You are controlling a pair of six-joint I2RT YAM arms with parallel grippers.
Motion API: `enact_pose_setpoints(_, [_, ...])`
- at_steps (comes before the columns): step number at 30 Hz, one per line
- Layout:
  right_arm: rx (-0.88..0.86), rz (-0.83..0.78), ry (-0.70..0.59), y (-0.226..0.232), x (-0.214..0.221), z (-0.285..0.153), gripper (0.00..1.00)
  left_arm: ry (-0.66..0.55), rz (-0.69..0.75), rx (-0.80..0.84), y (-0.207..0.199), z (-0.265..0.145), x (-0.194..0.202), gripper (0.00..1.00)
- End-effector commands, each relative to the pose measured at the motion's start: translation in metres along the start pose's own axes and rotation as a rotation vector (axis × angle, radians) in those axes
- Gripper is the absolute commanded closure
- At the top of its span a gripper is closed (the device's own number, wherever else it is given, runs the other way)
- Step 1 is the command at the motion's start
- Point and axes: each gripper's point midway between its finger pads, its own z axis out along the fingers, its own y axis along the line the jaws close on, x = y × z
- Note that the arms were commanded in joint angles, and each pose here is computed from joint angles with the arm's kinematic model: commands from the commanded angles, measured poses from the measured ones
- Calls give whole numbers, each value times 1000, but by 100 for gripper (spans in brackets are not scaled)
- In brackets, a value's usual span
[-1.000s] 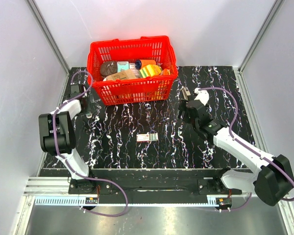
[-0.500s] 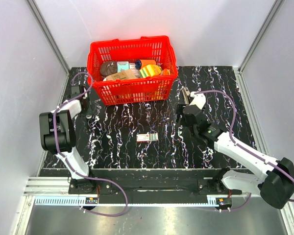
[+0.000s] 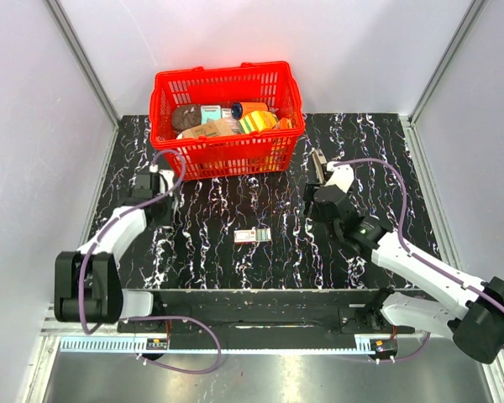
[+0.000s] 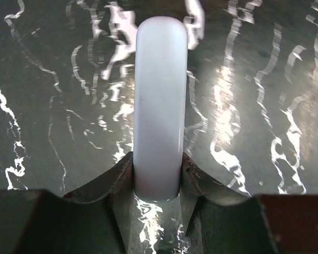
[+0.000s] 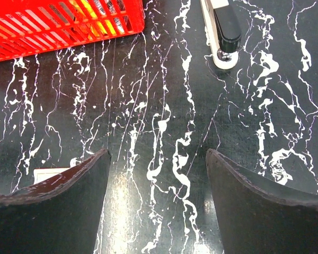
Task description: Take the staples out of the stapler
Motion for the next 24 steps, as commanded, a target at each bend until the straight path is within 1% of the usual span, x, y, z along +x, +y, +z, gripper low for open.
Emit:
enact_pose_setpoints(1, [25, 17, -1, -8, 4, -9, 22, -124, 200, -19, -18, -23, -14, 100])
enact_pose_setpoints(5, [58, 13, 17, -14, 8, -10, 22, -149, 341, 9, -54, -29, -10, 100])
enact_pose_setpoints(7, [68, 9, 32, -16, 12, -10, 22, -146, 378, 32, -69, -27, -7, 100])
enact_pose_setpoints(9, [81, 4, 43, -18, 14, -9, 22, -133, 385, 59, -82, -25, -7, 100])
enact_pose_setpoints(13, [104, -5, 64, -21, 18, -8, 23, -69, 345, 137, -106, -16, -4, 100])
enact_pose_setpoints(16, [112, -9, 76, -22, 20, -8, 23, -31, 307, 173, -117, -12, 0, 100])
enact_pose_setpoints(17, [111, -10, 79, -21, 21, -8, 23, -21, 261, 175, -120, -12, 1, 100])
enact_pose_setpoints(19, [115, -15, 88, -21, 22, -7, 23, -5, 230, 194, -126, -11, 4, 100])
enact_pose_setpoints(21, [111, -14, 92, -19, 23, -6, 23, 1, 212, 214, -132, -13, 6, 98])
enact_pose_setpoints(23, [107, -10, 102, -16, 24, -4, 23, 19, 211, 260, -143, -14, 12, 93])
enact_pose_setpoints(24, [100, -5, 110, -13, 25, -3, 22, 30, 217, 275, -147, -14, 15, 92])
